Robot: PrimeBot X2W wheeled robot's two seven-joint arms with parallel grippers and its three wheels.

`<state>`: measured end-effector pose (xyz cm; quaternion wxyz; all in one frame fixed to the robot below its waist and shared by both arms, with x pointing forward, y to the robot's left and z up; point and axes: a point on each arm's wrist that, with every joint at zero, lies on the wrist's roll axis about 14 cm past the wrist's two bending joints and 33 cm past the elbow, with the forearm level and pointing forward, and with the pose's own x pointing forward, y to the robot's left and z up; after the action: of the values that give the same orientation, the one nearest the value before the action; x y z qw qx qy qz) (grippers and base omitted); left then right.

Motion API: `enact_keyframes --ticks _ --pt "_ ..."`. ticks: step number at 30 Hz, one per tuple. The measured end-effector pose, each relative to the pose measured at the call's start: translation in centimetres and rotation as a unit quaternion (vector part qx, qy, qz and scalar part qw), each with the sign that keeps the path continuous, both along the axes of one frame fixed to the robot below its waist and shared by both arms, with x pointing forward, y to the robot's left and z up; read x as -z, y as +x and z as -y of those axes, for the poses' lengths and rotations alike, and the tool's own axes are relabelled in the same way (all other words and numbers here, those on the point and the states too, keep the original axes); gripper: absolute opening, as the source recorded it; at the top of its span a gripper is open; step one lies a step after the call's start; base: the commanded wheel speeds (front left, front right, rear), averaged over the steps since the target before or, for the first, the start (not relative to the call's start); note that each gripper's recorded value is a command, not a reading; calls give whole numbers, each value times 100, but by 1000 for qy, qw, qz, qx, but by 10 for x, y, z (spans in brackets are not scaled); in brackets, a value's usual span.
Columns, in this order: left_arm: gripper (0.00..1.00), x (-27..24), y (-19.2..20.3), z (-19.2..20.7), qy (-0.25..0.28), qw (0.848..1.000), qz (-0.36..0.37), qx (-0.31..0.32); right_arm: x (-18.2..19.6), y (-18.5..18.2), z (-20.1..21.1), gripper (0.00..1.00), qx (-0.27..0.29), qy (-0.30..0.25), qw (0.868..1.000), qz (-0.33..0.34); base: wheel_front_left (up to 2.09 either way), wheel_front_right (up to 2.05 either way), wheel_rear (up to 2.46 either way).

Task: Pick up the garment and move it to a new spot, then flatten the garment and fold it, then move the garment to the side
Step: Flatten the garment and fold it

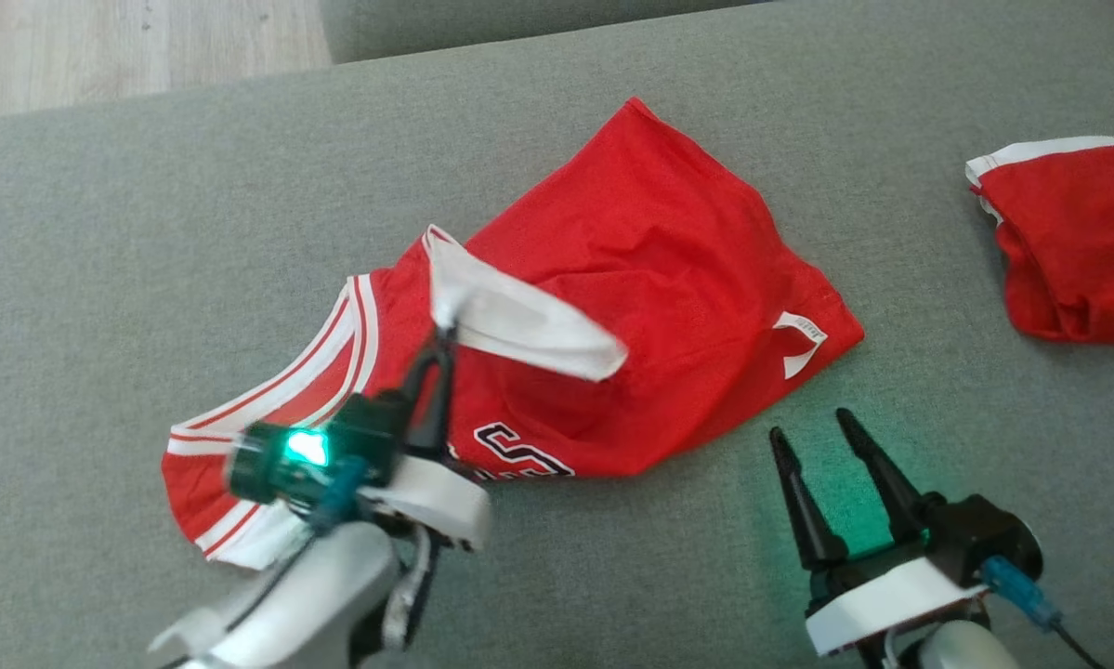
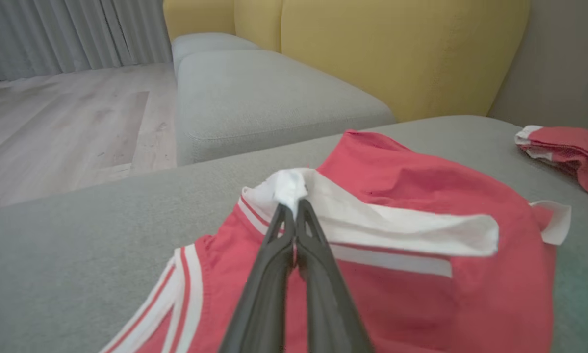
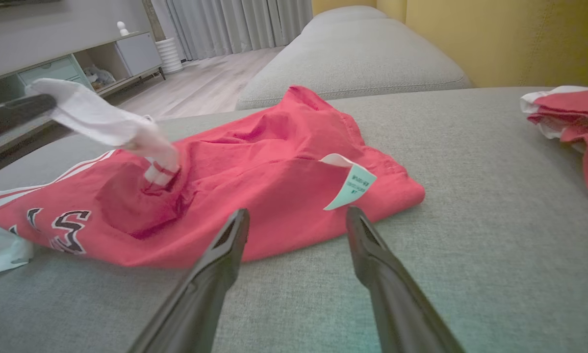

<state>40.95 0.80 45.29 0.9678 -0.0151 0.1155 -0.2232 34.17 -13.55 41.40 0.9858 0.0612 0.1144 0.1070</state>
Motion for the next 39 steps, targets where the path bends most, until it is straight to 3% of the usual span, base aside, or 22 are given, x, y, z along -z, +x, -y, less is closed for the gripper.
enact_keyframes --ticks 13,21,36,37,39 --pt "0 -25 24 -66 0 995 42 -86 13 34 42 100 77 5 997 -16 0 0 0" --pt "0 -27 22 -71 -6 995 42 -94 32 75 78 100 48 -88 989 -105 0 0 0" --pt "0 -30 17 -87 0 992 44 -115 50 94 61 100 -33 -151 974 -167 0 0 0" --pt "0 -30 17 -87 0 992 44 -115 50 95 59 96 -39 -157 972 -169 0 0 0" --pt "0 -30 17 -88 1 992 45 -116 50 97 57 76 -49 -169 969 -175 0 0 0"
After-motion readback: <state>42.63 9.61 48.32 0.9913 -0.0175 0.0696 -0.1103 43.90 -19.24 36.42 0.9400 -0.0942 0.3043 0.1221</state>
